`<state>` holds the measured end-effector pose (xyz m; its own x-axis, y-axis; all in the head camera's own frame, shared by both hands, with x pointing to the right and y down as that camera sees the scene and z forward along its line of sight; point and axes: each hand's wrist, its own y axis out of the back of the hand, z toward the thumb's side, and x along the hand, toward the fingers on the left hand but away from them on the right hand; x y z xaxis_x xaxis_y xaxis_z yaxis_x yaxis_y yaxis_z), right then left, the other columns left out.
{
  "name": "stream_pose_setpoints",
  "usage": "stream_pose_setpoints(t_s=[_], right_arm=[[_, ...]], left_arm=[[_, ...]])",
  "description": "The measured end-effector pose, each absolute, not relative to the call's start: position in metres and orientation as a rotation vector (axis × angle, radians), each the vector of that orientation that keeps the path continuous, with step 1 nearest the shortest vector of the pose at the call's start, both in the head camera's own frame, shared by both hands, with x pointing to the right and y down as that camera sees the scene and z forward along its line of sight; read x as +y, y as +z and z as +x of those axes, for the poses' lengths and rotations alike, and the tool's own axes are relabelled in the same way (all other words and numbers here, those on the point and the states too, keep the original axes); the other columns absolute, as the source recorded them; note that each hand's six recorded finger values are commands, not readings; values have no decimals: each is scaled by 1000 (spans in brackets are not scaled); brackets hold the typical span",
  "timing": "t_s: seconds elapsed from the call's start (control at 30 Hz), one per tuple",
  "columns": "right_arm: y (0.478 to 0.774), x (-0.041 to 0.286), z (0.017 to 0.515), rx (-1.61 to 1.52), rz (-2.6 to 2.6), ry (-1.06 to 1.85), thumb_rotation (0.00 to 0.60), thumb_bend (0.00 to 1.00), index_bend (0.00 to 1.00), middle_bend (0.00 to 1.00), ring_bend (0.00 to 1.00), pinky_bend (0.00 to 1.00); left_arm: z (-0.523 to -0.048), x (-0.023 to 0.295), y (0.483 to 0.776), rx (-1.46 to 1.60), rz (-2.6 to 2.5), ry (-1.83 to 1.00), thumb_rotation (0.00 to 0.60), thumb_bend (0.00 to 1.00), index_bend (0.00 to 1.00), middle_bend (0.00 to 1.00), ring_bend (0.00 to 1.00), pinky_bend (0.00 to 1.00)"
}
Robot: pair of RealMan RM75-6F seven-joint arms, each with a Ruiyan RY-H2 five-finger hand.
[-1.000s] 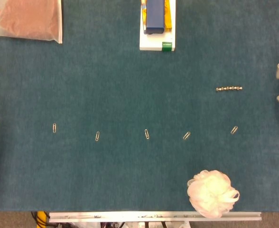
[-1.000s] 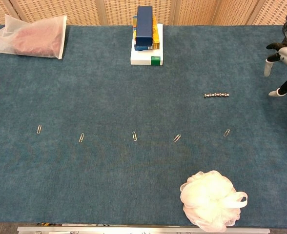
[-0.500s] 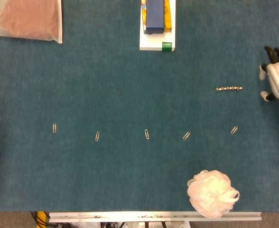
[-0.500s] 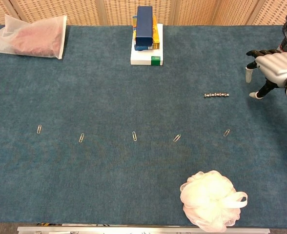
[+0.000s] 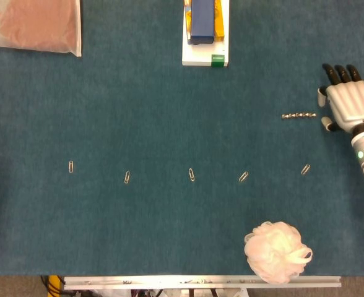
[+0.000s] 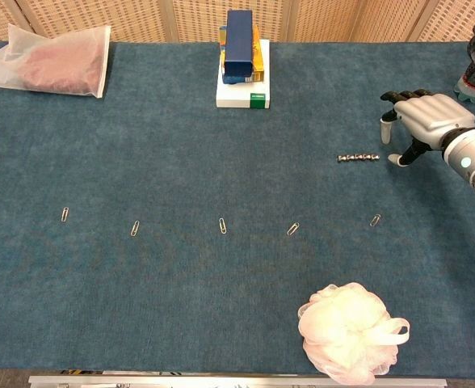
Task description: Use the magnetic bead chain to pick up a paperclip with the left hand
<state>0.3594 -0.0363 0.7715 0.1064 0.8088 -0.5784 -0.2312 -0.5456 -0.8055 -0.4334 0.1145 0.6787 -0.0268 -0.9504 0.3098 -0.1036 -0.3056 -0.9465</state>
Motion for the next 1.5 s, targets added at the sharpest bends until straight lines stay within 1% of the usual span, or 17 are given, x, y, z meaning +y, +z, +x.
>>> stream_pose_setpoints(t_s=[0.33, 0.6, 1.5], right_arm=[[779, -39, 349, -574, -1565, 1565, 600, 237, 500, 45, 0, 0], [787, -39, 343, -552, -1578, 1568, 600, 269, 505, 45, 0, 0], [796, -37, 339, -526, -1579, 1583, 600, 278, 525, 44, 0, 0]], left_arm=[[-435, 115, 681, 1154, -1498, -1428, 600, 289, 569, 355, 297, 467], [-438, 117, 682, 1163, -1502, -1435, 600, 289, 569, 355, 297, 467], [-441, 120, 682, 1174, -1499, -1439, 600, 289, 569, 355, 298, 468]])
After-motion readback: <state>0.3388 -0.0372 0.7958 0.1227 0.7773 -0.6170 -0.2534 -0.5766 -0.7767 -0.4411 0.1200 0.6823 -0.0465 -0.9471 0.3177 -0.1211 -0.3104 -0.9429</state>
